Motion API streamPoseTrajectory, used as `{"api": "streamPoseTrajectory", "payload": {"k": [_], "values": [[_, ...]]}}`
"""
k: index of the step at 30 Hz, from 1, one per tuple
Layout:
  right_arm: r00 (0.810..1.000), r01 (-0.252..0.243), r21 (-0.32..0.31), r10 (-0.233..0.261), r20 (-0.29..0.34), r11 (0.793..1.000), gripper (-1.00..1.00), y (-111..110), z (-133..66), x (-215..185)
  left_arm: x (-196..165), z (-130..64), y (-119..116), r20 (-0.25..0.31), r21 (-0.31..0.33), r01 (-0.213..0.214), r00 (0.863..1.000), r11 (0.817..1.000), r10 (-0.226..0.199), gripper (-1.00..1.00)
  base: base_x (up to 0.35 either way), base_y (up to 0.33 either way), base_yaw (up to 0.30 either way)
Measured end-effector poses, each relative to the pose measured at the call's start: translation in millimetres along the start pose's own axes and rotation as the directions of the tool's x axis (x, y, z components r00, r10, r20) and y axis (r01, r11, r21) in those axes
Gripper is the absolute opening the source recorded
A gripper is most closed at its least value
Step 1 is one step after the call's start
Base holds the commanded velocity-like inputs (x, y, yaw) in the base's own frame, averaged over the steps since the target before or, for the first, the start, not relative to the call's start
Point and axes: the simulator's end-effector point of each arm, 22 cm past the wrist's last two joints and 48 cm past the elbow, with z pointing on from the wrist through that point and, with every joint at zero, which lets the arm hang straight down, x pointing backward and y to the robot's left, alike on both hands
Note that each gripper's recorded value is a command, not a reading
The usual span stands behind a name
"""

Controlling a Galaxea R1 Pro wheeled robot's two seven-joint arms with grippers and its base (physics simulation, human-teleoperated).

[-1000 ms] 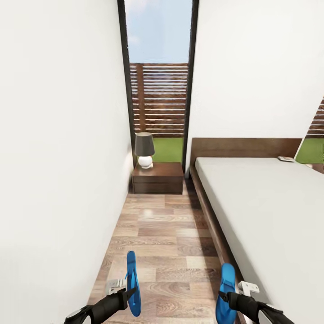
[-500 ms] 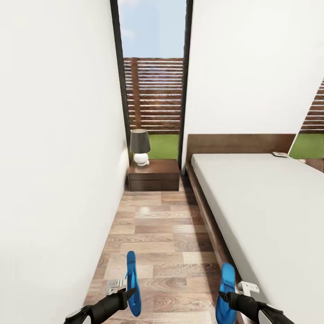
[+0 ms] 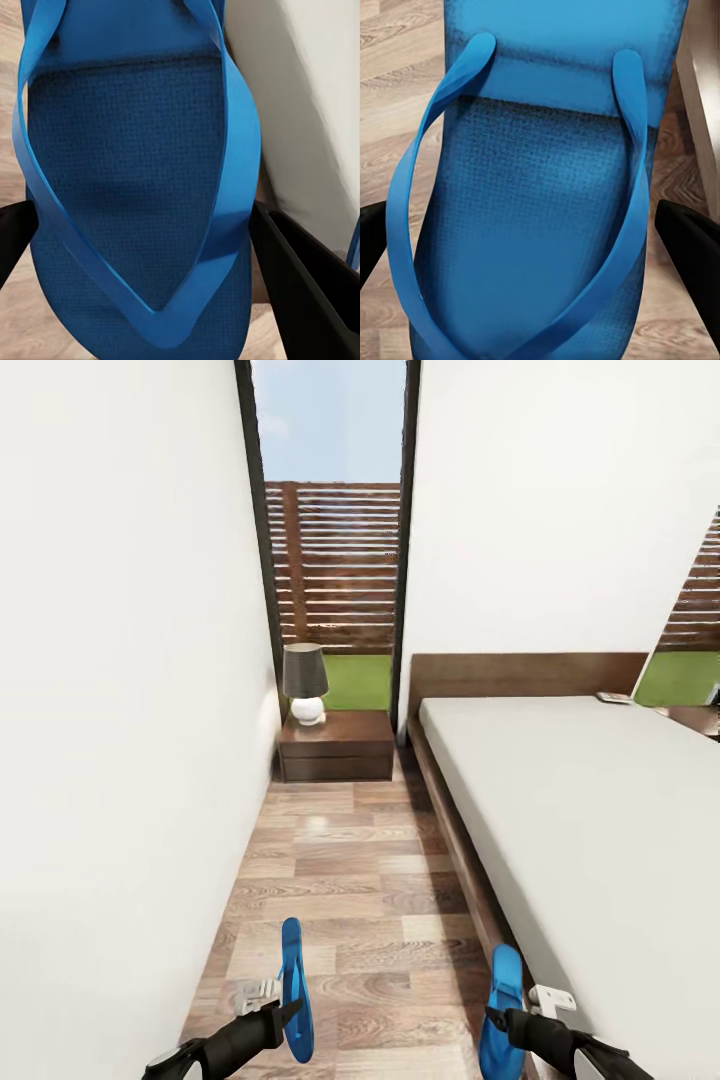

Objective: In the bedroom, move the book from the bed onto either nightstand, and place the two sandals side by side next to the bed.

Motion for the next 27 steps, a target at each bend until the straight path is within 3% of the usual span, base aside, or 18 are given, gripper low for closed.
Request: {"api": "streamPoseTrajectory", "payload": {"k": [17,27], "values": [[1.0,0.0,0.0,0.0,0.0,1.0,-1.0,0.1,0.0,0.2,0.3,0.0,0.1,-0.001,0.0,0.0,1.0,1.0,0.0,-1.0,0.0,0.0,-0.28],[1.0,0.0,0.0,0.0,0.0,1.0,-1.0,3.3,-8.9,-6.2,-6.7,-5.8,-7.1,0.0,0.0,0.0,1.0,1.0,0.0,-1.0,0.0,0.0,-0.033]]}}
